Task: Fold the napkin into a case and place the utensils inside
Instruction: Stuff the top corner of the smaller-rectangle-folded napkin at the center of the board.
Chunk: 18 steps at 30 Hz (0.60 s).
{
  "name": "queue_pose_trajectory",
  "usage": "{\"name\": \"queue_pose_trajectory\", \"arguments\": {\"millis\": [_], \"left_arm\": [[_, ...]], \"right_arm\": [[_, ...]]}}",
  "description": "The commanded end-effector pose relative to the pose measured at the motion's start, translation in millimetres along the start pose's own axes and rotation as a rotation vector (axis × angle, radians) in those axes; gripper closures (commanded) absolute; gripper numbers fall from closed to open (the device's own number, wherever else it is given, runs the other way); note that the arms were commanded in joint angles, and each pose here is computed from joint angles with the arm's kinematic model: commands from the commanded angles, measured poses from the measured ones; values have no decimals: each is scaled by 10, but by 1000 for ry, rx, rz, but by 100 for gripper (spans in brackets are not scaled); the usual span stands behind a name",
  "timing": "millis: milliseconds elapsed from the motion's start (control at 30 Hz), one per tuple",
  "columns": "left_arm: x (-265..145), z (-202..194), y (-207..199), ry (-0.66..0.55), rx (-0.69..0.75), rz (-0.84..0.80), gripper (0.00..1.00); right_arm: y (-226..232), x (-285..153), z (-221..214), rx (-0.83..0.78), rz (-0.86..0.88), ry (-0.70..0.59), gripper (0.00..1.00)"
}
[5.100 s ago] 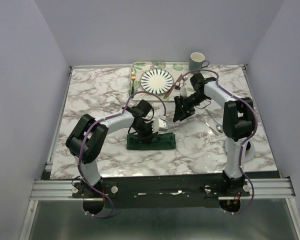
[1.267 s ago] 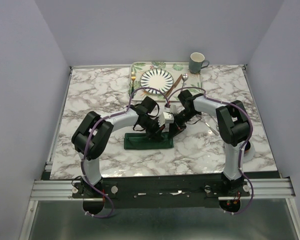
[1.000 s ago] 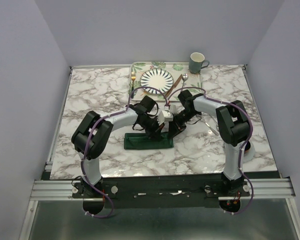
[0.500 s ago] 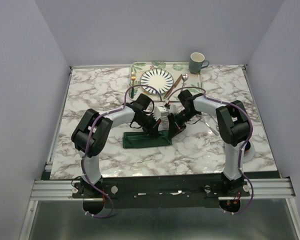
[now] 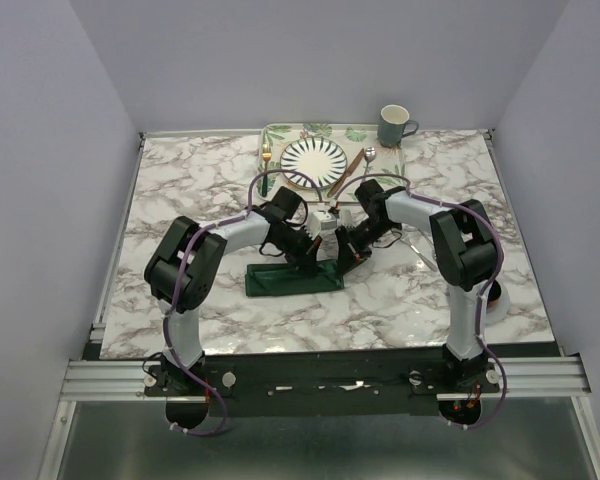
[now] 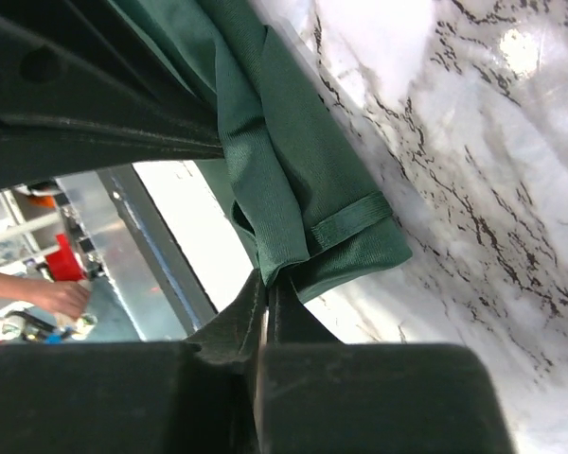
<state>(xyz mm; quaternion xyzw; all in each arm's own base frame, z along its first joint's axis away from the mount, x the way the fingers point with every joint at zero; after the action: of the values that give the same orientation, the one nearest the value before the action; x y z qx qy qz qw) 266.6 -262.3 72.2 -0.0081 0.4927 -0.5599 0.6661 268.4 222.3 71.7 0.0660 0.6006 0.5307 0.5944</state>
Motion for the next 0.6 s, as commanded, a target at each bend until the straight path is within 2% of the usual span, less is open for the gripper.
{"name": "queue_pose_trajectory", "arguments": {"millis": [0,100,200,400,567], "left_arm": [[-98,158,-19,-66,16,-43,73],[-242,226,-95,-137,99,-24,55],[-288,277,-163,-168,188,-13,43],[-154,300,-85,-145,207,-21,36],[-56,339,-29,-151,225,-28,33]], "right_arm": [[-17,17,33,-17,-6,0,99],[-4,10,29,-21,-4,-2,99],[-2,16,29,-22,2,-5,99],[17,-20,57,-44,-5,-17,100],[41,-33,51,-55,-1,-23,99]]}}
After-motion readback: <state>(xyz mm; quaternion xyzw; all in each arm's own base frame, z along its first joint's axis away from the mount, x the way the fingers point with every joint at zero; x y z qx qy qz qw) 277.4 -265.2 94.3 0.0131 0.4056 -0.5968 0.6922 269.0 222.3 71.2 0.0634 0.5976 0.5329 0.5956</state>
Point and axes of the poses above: each gripper's point midway between its finger pads, its own x axis out along the fingers, its own y axis along the line the jaws close on, z = x × y, the point moved 5 cm from there along -x, back along the fingers, and after that the axes turned 7 degrees about -x, right-handed, at the moved point
